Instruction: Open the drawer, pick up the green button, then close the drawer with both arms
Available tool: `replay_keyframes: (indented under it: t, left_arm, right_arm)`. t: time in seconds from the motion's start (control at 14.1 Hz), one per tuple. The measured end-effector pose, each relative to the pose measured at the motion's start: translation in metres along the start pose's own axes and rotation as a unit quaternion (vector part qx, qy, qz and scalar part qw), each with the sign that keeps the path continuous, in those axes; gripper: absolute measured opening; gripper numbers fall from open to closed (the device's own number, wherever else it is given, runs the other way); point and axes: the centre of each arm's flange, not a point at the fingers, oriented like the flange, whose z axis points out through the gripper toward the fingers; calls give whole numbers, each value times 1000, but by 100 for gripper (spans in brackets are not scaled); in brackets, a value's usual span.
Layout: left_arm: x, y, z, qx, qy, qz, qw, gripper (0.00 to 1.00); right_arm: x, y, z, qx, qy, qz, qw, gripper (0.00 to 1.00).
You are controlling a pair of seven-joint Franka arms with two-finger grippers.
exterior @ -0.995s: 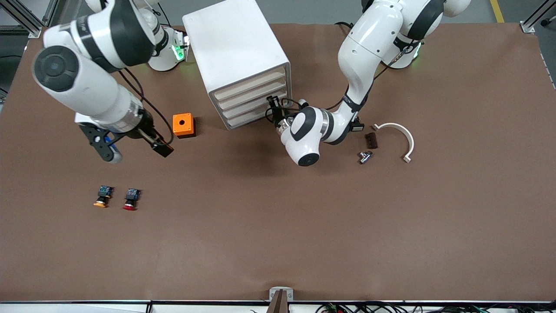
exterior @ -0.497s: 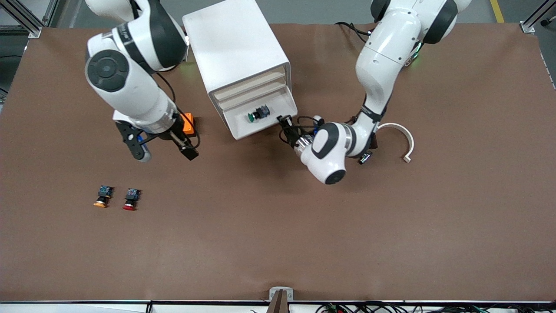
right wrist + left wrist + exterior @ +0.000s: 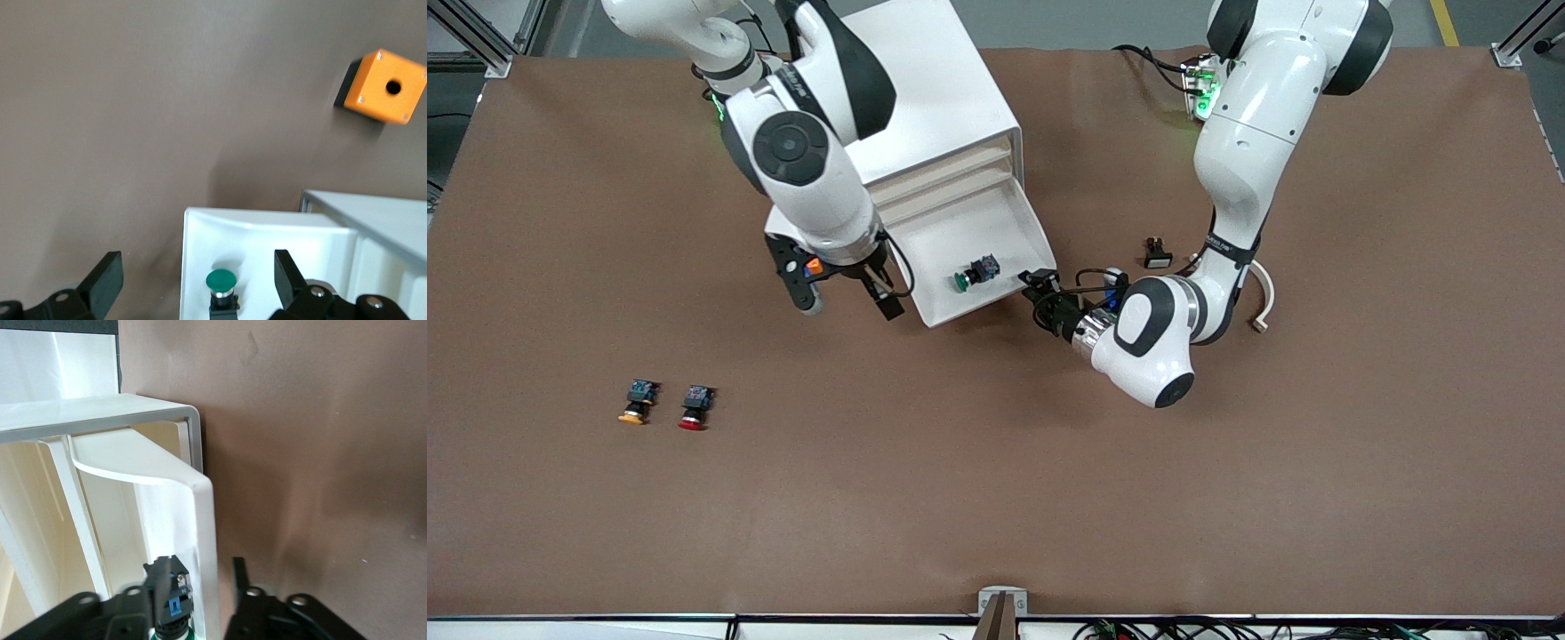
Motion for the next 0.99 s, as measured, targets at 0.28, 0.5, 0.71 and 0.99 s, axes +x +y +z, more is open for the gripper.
replay_keyframes:
  t: [0.28, 0.5, 0.71, 0.99]
  left_arm:
    - [3, 3, -36, -83, 58, 22, 995, 92]
    - [8, -1, -82, -162, 101, 31, 981, 100]
    - [7, -28, -128, -231, 134, 58, 962, 100]
    - [10, -67, -177, -274, 167, 149, 935, 100]
  right_arm:
    - [-60, 1, 38, -4, 12, 11, 1000, 100]
    - [-106, 9, 64, -13, 16, 3, 1000, 100]
    - [-138, 16, 80, -8, 25, 6, 1000, 100]
    - [-163, 21, 112, -6, 42, 2, 999, 100]
